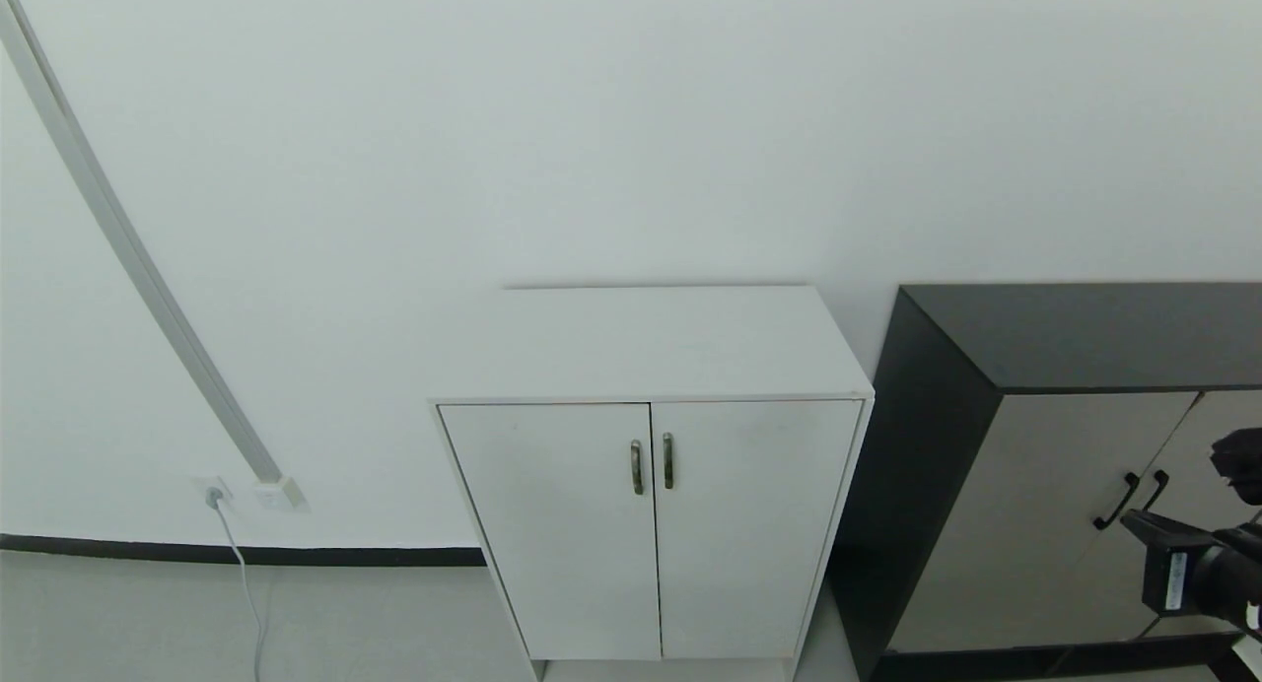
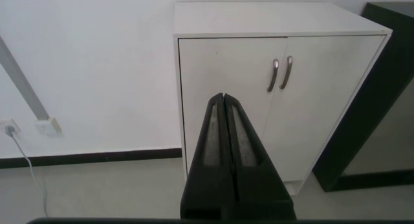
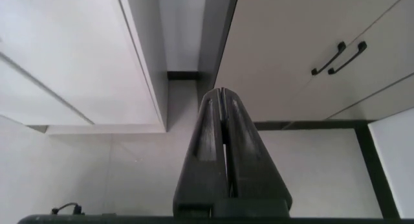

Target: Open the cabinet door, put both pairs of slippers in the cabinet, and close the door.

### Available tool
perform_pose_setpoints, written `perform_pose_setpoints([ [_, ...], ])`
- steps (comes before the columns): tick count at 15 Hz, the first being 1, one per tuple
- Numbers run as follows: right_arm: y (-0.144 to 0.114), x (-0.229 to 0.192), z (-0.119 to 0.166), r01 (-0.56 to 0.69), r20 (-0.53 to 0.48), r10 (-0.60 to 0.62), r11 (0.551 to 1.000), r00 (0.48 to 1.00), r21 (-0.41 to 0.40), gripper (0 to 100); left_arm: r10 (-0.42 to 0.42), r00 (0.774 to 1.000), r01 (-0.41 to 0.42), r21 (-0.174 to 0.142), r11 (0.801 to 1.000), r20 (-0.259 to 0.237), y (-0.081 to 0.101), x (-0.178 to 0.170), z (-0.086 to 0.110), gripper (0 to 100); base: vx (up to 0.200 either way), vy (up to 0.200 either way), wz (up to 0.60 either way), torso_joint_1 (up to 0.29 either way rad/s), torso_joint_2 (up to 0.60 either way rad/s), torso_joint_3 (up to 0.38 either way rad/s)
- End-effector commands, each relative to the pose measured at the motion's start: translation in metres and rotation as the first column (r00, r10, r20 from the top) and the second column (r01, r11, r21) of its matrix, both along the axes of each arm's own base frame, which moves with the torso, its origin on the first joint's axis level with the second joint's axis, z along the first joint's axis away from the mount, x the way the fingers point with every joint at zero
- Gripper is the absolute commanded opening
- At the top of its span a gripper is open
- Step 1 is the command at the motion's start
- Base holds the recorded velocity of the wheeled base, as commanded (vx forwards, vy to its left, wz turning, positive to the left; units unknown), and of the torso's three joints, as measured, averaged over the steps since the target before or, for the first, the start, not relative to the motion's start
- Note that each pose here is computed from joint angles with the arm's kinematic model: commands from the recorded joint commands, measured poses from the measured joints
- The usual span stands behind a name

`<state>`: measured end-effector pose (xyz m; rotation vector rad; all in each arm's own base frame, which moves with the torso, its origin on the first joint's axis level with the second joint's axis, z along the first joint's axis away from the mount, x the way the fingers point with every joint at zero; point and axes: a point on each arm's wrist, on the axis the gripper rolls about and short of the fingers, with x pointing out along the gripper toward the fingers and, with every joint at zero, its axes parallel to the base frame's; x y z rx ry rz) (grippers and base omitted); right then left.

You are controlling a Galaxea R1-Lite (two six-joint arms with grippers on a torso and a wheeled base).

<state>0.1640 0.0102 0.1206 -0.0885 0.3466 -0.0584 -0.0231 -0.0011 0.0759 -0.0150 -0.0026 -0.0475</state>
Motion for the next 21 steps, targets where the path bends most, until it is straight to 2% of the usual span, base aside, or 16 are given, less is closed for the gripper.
perform_pose_setpoints([
  [1,-0.001,-0.017,0.002,-0.004,0.025,0.004,1.000,1.000,0.003,0,0.000,1.000,0.000,0.000,1.000,-0.001,0.000,0.000,0.000,0,0.000,0.000,0.00,0.000,0.00,0.000],
  [10,-0.004,-0.070,0.001,-0.060,-0.028,0.061,0.998,0.998,0.020,0,0.000,1.000,0.000,0.000,1.000,-0.001,0.000,0.000,0.000,0,0.000,0.000,0.00,0.000,0.00,0.000],
  [16,-0.006,-0.102,-0.017,-0.093,-0.094,0.096,0.995,0.991,0.040,0,0.000,1.000,0.000,0.000,1.000,-0.001,0.000,0.000,0.000,0,0.000,0.000,0.00,0.000,0.00,0.000],
  [21,-0.007,-0.127,-0.026,-0.123,-0.080,0.128,0.991,0.989,0.054,0,0.001,1.000,-0.001,0.000,1.000,-0.001,0.000,0.000,0.000,0,0.000,0.000,0.00,0.000,0.00,0.000],
])
